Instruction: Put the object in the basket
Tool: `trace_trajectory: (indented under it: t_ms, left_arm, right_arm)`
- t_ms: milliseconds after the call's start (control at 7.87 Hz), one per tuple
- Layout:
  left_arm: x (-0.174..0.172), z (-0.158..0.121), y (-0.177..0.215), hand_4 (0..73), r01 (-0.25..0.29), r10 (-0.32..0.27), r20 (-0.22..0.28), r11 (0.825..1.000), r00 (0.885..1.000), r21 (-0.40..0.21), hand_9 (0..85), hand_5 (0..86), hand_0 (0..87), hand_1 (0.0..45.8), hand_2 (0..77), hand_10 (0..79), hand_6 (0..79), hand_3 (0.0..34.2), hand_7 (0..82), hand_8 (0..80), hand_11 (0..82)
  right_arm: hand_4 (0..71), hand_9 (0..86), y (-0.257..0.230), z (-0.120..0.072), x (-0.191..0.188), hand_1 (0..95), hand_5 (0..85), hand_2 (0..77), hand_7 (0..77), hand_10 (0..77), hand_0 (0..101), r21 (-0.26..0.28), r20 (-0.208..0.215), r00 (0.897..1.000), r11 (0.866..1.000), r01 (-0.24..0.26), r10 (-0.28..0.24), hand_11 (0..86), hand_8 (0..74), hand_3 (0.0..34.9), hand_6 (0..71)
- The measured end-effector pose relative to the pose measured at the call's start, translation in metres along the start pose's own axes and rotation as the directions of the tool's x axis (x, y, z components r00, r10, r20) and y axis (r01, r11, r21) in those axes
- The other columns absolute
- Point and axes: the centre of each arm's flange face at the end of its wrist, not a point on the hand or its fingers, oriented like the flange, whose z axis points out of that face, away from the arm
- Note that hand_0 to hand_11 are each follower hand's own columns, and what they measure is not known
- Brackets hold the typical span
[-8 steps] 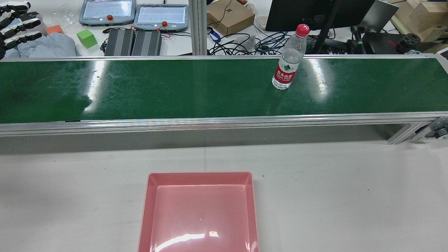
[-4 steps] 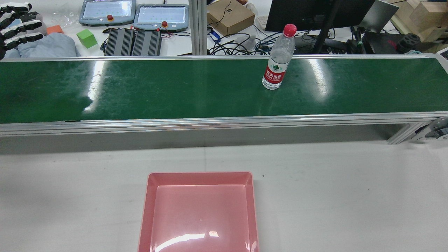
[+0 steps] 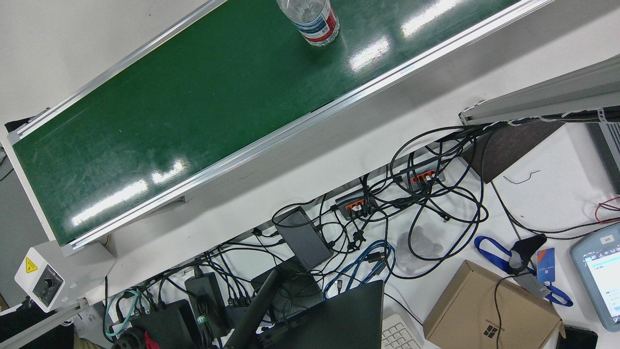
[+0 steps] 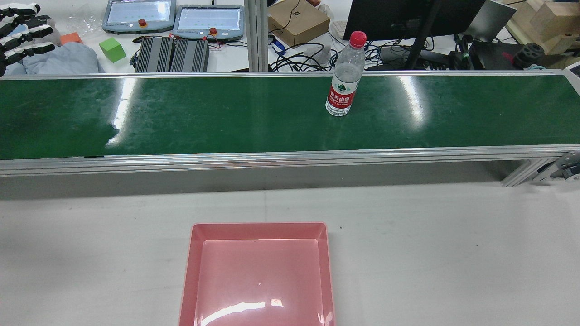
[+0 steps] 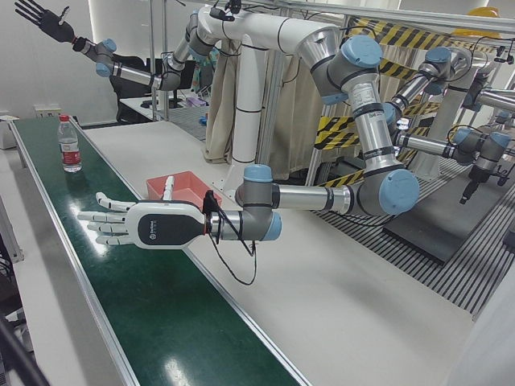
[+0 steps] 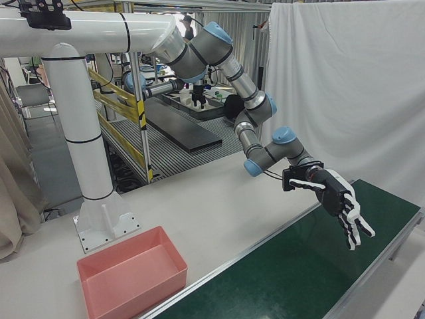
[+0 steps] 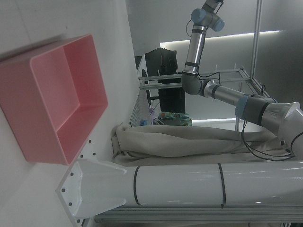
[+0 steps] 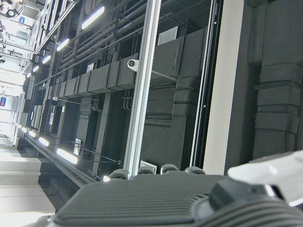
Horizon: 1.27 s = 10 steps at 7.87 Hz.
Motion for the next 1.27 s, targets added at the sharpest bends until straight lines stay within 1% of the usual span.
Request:
trace_trajectory:
  t_ms: [127,254,636,763,890,1271]
  left_arm:
    - [0.0003,0.0,0.0002,6.5,0.0,0.0,-0.001,1.0,1.0,-0.001,10.4,31.6,54.2,1.1,1.6,8.2,4.9,10.3,3.8,12.5,13.6]
    - [0.0004,0.0,0.0003,6.5,0.0,0.0,-0.001,1.0,1.0,-0.001,10.9,30.5,54.0,1.1,1.6,8.2,4.9,10.4,3.8,10.9,13.6]
    - [0.0005,0.0009,0.0013,6.5,0.001,-0.001,-0.001,1.0,1.0,-0.003,10.9,30.5,54.0,1.1,1.6,8.2,4.9,10.3,3.8,12.0,12.0]
    - [-0.0005,0.0008,0.0011,3.8,0.0,0.0,0.0,1.0,1.0,-0.003,9.3,30.5,53.5,1.1,1.6,6.5,2.7,10.3,2.7,9.8,11.4]
    - [-0.0018,0.0004,0.0008,3.8,-0.001,0.001,0.004,1.0,1.0,0.003,9.8,30.5,53.5,1.1,1.6,6.5,4.4,10.3,2.7,9.8,11.4]
    - [-0.0024,0.0003,0.0012,4.4,-0.001,0.001,0.007,1.0,1.0,0.012,9.8,30.5,53.5,1.1,1.6,7.1,4.4,10.3,2.7,10.4,11.4]
  right_arm:
    - [0.5,0.0,-0.0001,0.0,0.0,0.0,0.0,0.5,0.5,0.0,0,0.0,0.0,1.0,1.0,0.0,0.0,0.0,0.0,0.2,0.0]
    - [0.5,0.0,-0.0003,-0.0001,0.0,0.0,0.0,0.5,0.5,0.0,0,0.001,0.0,1.0,1.0,0.0,0.0,0.0,0.0,0.2,0.0]
    - [0.5,0.0,0.0003,-0.0003,-0.0009,0.0,0.0,0.5,0.5,0.0,0,0.0,0.001,1.0,1.0,0.001,-0.001,0.0,0.0,0.1,0.0]
    - [0.5,0.0,0.0008,-0.0005,-0.002,0.0,0.0,0.5,0.5,0.0,0,-0.001,0.003,1.0,1.0,0.002,-0.002,0.0,0.0,0.1,0.0]
    - [0.5,0.0,0.001,-0.0004,-0.0029,0.0,0.0,0.5,0.5,0.0,0,-0.001,0.004,1.0,1.0,0.003,-0.003,0.0,0.0,0.2,0.0]
    - [0.5,0.0,0.0003,-0.0005,-0.0029,0.0,0.0,0.5,0.5,0.0,0,0.0,0.005,1.0,1.0,0.003,-0.003,0.0,0.0,0.1,0.0]
